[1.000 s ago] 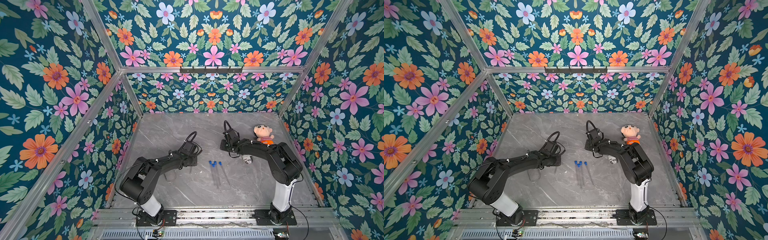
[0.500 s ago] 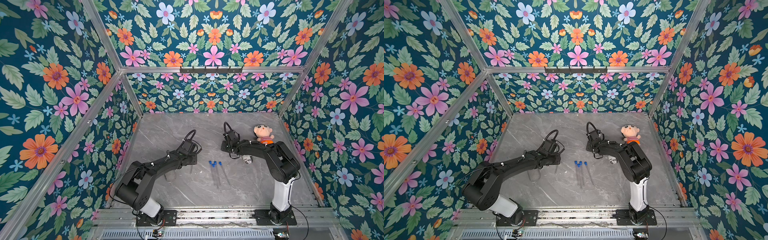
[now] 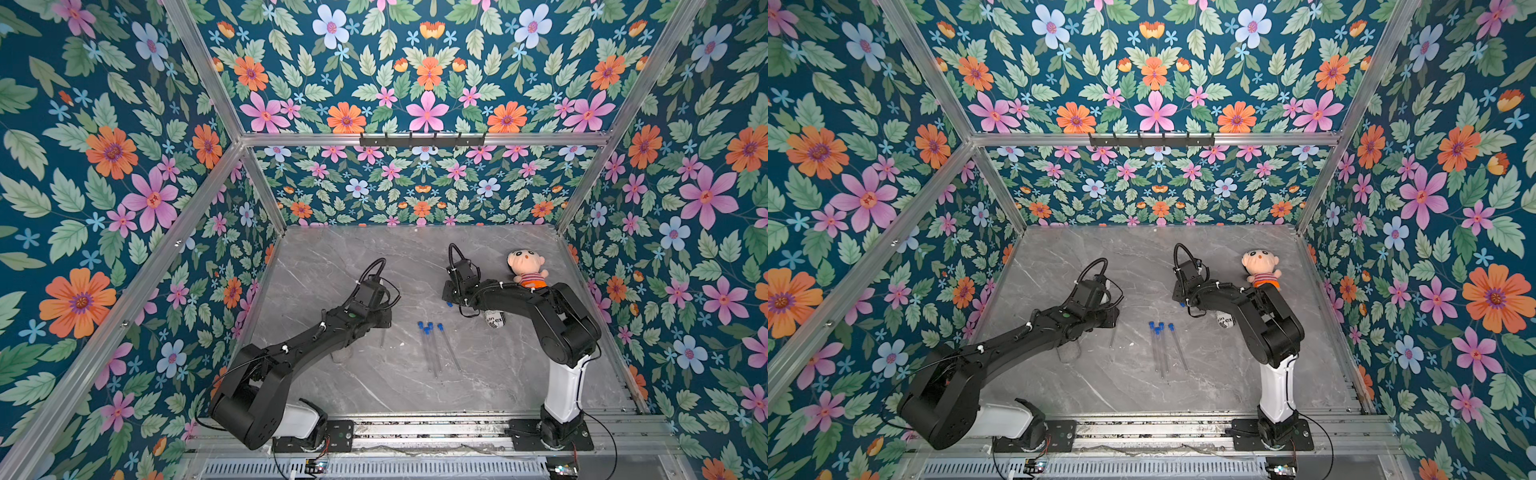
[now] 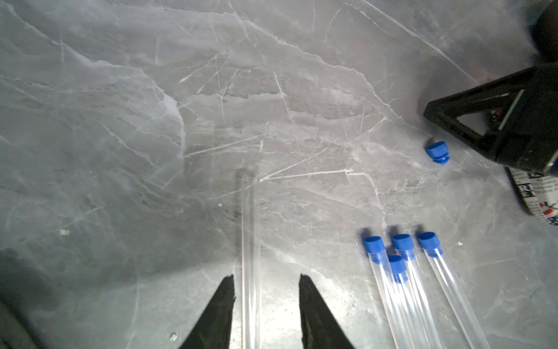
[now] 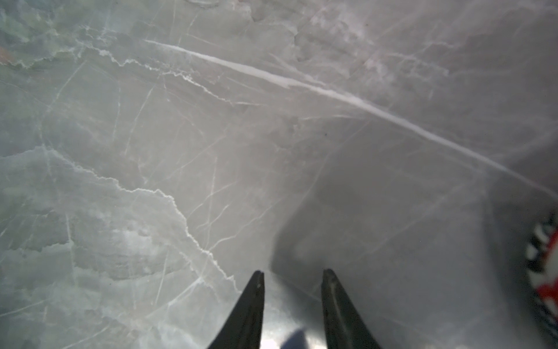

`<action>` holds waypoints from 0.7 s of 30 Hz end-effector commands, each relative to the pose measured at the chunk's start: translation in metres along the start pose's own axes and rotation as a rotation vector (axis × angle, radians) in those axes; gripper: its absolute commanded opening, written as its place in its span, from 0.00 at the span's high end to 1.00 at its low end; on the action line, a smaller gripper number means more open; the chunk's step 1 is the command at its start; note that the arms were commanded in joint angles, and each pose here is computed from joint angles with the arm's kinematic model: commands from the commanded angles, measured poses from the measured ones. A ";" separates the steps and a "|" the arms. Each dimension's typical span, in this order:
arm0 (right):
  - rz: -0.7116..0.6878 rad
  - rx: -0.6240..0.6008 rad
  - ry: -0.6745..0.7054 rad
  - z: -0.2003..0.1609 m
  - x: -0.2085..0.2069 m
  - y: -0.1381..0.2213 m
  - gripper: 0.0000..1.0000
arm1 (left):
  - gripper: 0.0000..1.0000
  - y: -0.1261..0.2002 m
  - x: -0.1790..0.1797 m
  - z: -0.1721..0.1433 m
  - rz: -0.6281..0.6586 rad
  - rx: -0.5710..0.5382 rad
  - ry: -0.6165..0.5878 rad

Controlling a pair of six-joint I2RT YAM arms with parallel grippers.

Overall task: Remove stoppers from test tubes
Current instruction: Place the stopper at the center of the board.

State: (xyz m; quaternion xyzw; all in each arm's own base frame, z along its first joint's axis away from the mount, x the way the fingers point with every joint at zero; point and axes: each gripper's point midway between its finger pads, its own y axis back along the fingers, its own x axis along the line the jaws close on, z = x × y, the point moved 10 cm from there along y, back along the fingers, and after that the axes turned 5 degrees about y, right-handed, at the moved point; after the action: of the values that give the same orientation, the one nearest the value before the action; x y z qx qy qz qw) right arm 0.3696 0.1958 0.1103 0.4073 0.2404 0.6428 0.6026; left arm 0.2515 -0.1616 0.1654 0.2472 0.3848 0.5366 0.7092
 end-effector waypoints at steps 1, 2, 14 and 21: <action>-0.018 -0.014 -0.002 0.007 0.002 0.008 0.62 | 0.61 0.002 -0.002 0.003 -0.017 -0.029 -0.009; -0.018 -0.021 0.001 0.011 0.004 0.010 0.61 | 0.61 0.003 -0.002 0.003 -0.022 -0.032 -0.010; 0.054 -0.156 0.012 0.047 0.019 0.082 0.54 | 0.62 0.021 0.003 -0.002 -0.031 -0.071 0.013; 0.068 -0.320 0.057 0.035 0.023 0.166 0.51 | 0.63 0.028 0.005 -0.012 -0.024 -0.070 0.028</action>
State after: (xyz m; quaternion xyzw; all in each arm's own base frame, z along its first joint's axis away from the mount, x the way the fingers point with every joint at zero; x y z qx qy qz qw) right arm 0.3186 0.1928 0.2613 0.3245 0.1305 0.7165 0.6035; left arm 0.2302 -0.1519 0.1801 0.2100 0.3730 0.5343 0.7289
